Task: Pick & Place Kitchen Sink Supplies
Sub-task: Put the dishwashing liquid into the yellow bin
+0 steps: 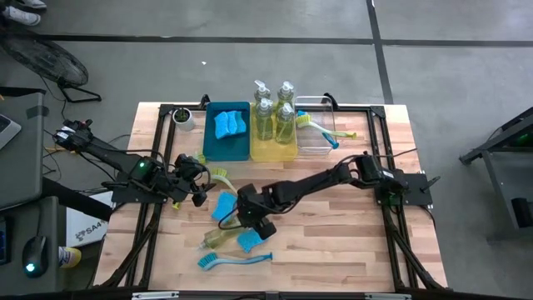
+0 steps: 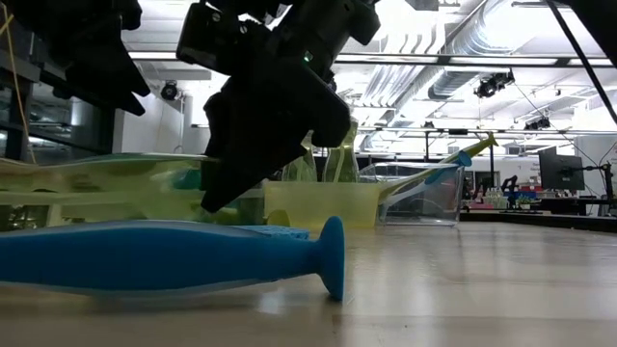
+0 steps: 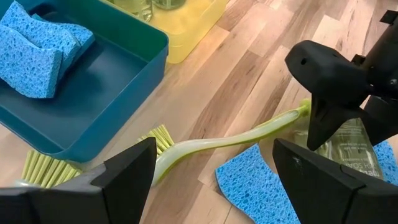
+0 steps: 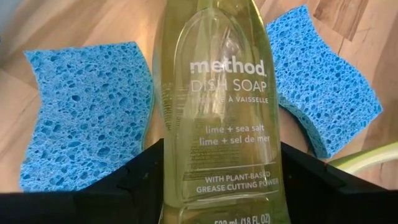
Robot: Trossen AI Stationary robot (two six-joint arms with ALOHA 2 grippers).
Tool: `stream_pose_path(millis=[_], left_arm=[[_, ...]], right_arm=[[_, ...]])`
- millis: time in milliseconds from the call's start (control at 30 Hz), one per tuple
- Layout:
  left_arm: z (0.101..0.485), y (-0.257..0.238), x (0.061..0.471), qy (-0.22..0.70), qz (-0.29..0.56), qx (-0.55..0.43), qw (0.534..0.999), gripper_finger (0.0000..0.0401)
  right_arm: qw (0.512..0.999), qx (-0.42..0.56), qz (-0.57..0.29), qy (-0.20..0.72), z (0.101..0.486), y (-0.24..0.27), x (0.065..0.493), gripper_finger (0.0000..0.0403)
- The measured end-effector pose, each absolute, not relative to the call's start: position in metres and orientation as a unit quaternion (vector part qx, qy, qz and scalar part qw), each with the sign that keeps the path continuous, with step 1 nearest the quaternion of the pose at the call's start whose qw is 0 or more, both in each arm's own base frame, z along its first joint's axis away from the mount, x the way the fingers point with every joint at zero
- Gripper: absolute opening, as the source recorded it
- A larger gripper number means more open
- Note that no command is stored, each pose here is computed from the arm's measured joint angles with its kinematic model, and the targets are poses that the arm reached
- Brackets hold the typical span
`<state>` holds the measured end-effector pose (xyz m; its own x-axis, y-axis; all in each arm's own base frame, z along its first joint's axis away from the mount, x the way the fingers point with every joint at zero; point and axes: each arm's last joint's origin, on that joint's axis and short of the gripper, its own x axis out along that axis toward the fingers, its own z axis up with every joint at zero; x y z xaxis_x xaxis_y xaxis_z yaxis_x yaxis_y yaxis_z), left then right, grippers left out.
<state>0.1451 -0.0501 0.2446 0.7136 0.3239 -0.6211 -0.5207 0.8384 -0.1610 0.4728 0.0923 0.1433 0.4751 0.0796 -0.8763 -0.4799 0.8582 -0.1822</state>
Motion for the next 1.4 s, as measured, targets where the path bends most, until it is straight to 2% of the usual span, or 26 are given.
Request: stream_pose_path(millis=[467,933,1167,1400], left_arm=[[0.245,-0.050,0.145,0.297,0.233,-0.165,0.911,0.0317],[0.245,-0.050,0.145,0.297,0.233,-0.165,0.911,0.0317],[0.245,-0.050,0.145,0.296,0.232,-0.165,0.912,0.0317],[0.245,-0.050,0.145,0.296,0.233,-0.165,0.911,0.0317]], right_arm=[[0.839,-0.256,0.125,0.464,0.178,0.109,0.461,0.0233],[0.831,-0.285,0.075,0.473,0.193,0.116,0.451,0.0232],[0.835,-0.281,0.048,0.471,0.223,0.113,0.437,0.0232],[0.821,-0.278,-0.007,0.499,0.265,0.107,0.404,0.0232]])
